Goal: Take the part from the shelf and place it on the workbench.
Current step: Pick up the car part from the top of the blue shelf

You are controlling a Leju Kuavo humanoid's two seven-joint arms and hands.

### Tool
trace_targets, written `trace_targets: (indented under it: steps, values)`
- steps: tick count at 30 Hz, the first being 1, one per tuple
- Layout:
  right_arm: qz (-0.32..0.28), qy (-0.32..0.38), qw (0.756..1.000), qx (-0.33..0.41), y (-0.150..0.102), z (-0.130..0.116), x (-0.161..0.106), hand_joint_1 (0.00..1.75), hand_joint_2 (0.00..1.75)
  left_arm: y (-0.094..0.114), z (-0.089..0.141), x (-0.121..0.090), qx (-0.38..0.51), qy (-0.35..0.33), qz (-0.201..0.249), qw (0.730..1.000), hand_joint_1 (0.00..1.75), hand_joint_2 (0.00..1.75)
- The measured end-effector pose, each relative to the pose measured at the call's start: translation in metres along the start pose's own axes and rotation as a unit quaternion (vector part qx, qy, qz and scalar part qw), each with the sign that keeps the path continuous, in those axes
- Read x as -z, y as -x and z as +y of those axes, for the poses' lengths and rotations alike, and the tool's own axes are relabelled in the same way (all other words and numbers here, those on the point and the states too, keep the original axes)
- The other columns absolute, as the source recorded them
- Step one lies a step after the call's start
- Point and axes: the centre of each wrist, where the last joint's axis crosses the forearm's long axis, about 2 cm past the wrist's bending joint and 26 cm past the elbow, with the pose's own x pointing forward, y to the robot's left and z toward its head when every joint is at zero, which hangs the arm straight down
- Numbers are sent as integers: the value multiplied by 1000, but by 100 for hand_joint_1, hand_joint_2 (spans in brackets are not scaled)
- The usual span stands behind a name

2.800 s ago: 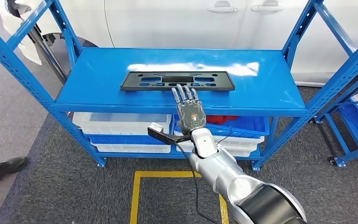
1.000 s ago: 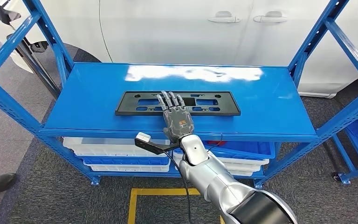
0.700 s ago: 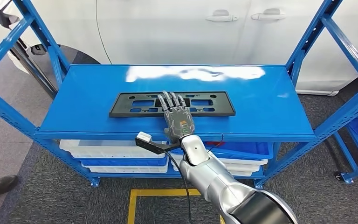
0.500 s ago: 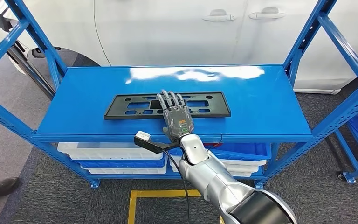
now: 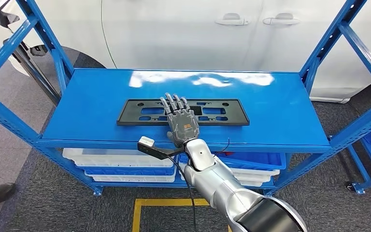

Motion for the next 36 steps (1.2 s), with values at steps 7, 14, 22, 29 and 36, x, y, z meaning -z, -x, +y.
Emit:
trace_targets:
  steps: [7,14,22,29,36]
  values:
    - [1,-5,1000,9,-2,0,0,0,175,4,1,-2,-3,-2,1,1000,0,0]
    - [-4,-1,1000,15,-9,-3,3,0,175,4,2,-2,-2,-3,-2,1000,0,0]
    - [-18,-4,1000,5,-13,-1,1,0,175,4,3,-2,-1,-3,-3,1000,0,0]
    - [-50,-16,998,-22,-21,1,-1,0,175,4,3,-2,-3,-3,-5,1000,0,0]
    - [-83,-41,994,-53,-32,7,-9,0,175,6,3,-3,-9,-3,-6,1000,0,0]
